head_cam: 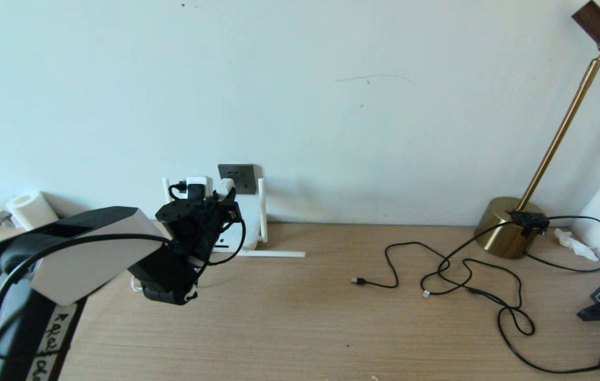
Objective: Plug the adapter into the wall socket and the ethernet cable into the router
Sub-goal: Plug plug into socket
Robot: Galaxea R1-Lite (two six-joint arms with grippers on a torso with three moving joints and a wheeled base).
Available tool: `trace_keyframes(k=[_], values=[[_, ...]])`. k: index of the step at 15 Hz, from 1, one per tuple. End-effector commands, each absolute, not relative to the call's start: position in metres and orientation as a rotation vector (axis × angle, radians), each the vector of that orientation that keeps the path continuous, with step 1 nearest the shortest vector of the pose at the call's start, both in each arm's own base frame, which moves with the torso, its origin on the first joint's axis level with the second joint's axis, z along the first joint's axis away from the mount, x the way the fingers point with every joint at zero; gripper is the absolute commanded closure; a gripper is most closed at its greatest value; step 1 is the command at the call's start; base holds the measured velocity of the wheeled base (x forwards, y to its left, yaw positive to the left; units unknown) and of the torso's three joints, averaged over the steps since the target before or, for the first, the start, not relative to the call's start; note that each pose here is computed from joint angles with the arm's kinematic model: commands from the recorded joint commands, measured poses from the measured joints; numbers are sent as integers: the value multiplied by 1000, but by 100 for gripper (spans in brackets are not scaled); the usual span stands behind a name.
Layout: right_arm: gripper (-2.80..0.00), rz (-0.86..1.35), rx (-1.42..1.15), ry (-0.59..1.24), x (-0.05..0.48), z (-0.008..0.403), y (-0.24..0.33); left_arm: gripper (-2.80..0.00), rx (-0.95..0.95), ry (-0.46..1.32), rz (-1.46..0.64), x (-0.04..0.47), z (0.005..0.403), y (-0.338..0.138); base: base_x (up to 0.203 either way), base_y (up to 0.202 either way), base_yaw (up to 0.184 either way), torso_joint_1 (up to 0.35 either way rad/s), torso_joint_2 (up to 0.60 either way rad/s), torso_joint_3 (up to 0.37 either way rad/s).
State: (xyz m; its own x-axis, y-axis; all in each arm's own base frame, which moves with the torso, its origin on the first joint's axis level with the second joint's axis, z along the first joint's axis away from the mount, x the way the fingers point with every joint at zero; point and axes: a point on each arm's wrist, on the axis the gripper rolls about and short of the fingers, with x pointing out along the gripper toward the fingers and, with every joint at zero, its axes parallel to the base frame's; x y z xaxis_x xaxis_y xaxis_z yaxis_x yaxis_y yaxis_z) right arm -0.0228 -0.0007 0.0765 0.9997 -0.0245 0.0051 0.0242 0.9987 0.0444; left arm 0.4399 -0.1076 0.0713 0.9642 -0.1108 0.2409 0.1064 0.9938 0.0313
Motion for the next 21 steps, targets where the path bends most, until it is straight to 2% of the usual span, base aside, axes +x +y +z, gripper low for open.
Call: trace_keyframes(k=[1, 6, 21], values=[[0, -24, 45, -7, -23, 77, -1, 0, 12, -268, -119, 437, 79, -112, 0, 0, 0, 0, 0, 0], [0, -24, 45, -7, -23, 77, -1, 0, 4, -278, -125, 434, 84, -122, 0, 0, 0, 0, 0, 0], [0, -24, 45, -7, -23, 77, -1, 0, 21, -276, -101, 440, 78, -114, 0, 0, 0, 0, 0, 0]])
